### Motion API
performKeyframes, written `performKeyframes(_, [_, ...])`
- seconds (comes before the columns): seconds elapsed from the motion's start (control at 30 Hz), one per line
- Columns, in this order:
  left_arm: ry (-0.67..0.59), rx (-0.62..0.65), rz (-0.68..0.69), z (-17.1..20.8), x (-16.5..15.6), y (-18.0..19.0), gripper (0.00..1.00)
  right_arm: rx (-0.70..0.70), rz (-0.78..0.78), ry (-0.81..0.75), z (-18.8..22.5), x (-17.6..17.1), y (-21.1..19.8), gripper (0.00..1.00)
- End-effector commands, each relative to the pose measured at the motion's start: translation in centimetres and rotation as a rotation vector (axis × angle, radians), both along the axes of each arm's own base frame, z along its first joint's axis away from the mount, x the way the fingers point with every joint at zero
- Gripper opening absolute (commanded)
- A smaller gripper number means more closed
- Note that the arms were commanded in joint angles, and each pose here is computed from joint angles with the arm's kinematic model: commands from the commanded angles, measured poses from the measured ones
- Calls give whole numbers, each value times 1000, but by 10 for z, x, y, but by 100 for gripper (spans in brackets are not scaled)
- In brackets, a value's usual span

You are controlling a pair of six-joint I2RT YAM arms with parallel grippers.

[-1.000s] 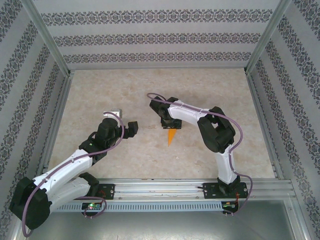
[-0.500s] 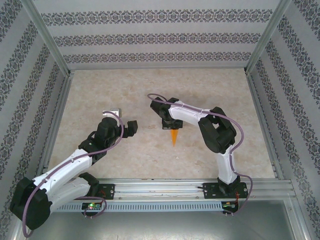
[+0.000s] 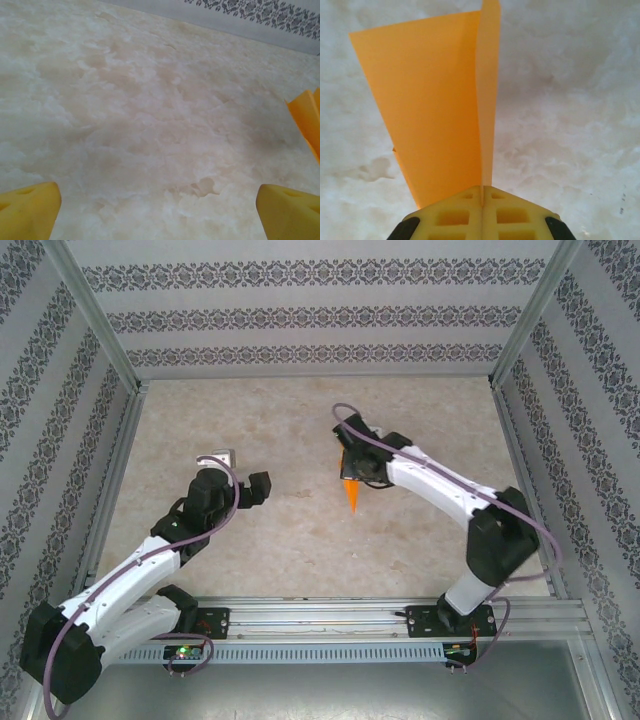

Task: Fold a paper plane with a square sheet of paper (fold left side to right side)
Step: Turn over the paper plane at the center of the table.

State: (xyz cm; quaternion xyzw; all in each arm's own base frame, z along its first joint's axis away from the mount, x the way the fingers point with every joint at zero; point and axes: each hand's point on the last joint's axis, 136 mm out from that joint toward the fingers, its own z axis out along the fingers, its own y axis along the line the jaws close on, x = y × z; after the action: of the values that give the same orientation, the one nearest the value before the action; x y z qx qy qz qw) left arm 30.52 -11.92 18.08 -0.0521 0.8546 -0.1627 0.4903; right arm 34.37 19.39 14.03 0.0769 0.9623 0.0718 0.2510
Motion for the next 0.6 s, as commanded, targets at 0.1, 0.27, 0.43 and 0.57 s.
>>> performKeyframes(0.1, [26,-154,41,12,4,5,100,422,153,-128,24,13,13,0])
performKeyframes(0.27, [35,-229,57,11,8,8,100,751,193,-158,24,16,18,0])
performKeyframes(0.43, [64,-259,66,5,12,9,100,816,253,-96,-4,14,39,0])
performKeyframes(0.57, [80,-275,61,2,14,6,100,770,256,-77,-35,18,46,0])
